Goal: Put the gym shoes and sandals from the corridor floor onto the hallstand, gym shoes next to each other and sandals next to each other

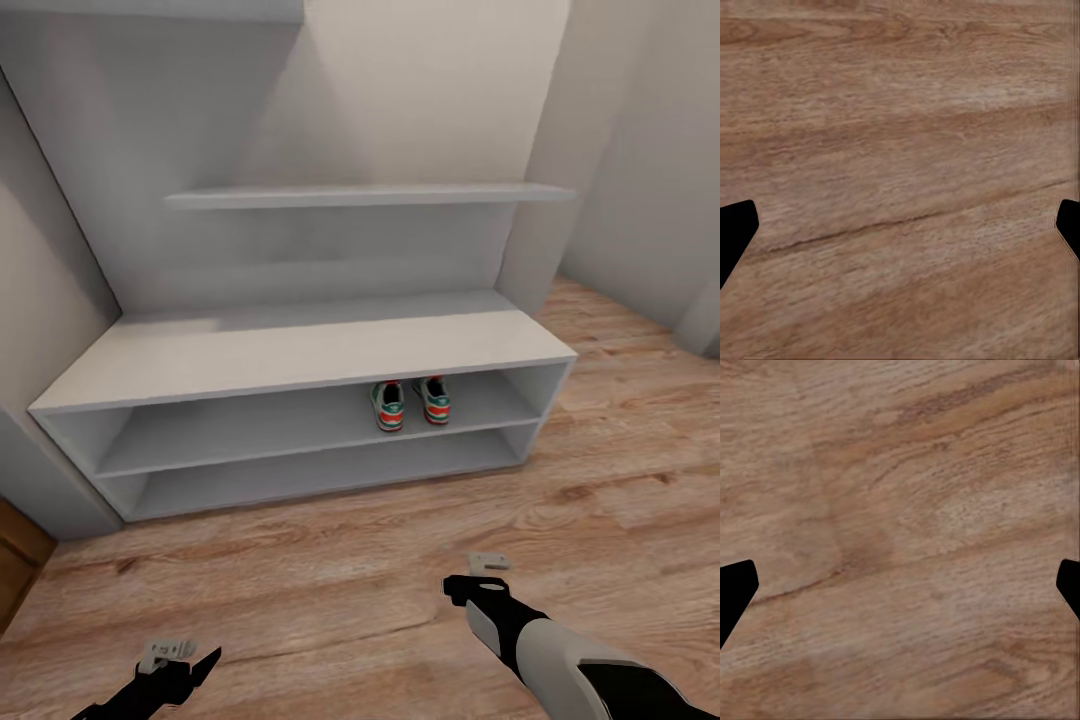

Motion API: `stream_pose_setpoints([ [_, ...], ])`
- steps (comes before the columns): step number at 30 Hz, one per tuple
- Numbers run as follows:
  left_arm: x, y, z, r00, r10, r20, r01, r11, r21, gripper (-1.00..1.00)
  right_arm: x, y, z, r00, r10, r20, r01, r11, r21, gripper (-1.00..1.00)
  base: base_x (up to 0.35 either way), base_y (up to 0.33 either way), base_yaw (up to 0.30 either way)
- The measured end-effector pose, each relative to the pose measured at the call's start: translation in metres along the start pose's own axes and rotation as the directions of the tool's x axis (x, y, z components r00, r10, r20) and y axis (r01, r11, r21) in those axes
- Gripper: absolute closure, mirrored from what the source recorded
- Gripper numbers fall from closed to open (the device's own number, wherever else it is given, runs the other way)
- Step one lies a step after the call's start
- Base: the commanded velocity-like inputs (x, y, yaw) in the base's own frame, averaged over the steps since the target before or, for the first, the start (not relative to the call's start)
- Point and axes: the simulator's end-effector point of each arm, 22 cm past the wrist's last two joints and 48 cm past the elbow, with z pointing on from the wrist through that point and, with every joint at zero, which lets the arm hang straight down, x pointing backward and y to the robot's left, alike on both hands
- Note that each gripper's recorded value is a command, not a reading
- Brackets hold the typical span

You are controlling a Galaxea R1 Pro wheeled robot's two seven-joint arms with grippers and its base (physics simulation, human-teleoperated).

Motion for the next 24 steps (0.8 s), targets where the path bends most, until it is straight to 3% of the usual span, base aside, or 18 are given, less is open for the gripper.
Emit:
stream_pose_setpoints([
  [11,-0.006,-0.001,-0.001,1.0,0.004,0.012,-0.004,1.0,0.001,-1.0,-0.007,-0.001,-0.004,1.0,0.002,0.013,-0.002,1.0,0.0,-1.0,0.0,0.0,-0.244],
  [24,0.012,0.004,0.013,1.0,0.008,0.027,-0.008,1.0,0.004,-1.0,0.007,0.001,0.013,1.0,0.005,0.029,-0.005,1.0,0.0,-1.0,0.0,0.0,-0.244],
])
